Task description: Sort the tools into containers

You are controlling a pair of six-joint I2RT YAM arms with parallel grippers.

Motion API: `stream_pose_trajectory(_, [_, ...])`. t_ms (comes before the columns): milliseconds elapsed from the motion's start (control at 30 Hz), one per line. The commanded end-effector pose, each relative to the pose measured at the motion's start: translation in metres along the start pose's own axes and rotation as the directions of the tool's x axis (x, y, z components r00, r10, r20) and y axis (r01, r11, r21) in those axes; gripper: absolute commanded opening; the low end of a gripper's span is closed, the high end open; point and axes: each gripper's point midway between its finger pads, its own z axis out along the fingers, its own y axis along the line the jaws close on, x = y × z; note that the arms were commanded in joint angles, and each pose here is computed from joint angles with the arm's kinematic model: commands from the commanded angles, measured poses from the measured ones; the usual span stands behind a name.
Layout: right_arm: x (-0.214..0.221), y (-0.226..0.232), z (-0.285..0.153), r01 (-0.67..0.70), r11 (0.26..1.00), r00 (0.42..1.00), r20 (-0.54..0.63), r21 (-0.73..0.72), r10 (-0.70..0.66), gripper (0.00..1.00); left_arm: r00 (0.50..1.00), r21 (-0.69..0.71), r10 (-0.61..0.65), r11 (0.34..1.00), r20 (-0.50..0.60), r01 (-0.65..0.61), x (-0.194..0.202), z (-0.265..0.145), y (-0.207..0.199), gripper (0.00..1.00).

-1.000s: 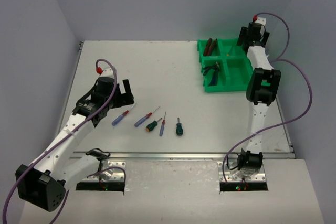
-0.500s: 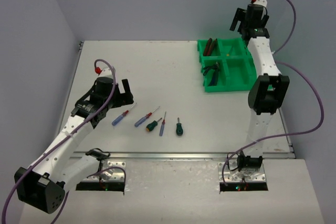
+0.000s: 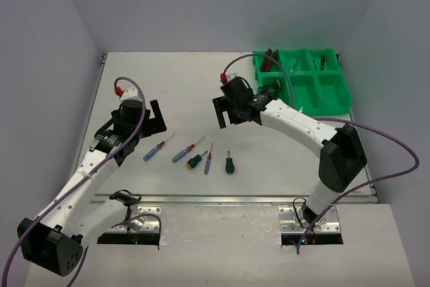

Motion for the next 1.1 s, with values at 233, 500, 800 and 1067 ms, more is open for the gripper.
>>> stream_pose_trajectory(233, [0.141, 0.053, 0.012, -0.009, 0.996, 0.933, -0.359, -0.092, -0.025, 0.7, 0.999, 0.049, -0.015, 0.999, 0.036, 0.014, -0.01, -0.005, -0.009, 1.0])
stream_pose_trajectory(500, [0.183, 0.075, 0.026, -0.05, 0.982, 0.902, -0.43, -0.181, -0.033, 0.64, 1.0, 0.069, -0.005, 0.998, 0.025, 0.004, -0.008, -0.004, -0.013, 1.0])
stream_pose_trajectory(800, [0.196, 0.072, 0.036, -0.033, 0.985, 0.895, -0.444, -0.17, -0.047, 0.03, 1.0, 0.081, 0.001, 0.997, 0.019, -0.002, -0.006, -0.004, -0.015, 1.0])
stream_pose_trajectory(1067, [0.098, -0.009, 0.033, -0.028, 0.999, 0.975, -0.221, -0.034, 0.019, 0.0, 1.0, 0.092, 0.002, 0.996, 0.021, -0.004, -0.007, -0.005, -0.017, 1.0])
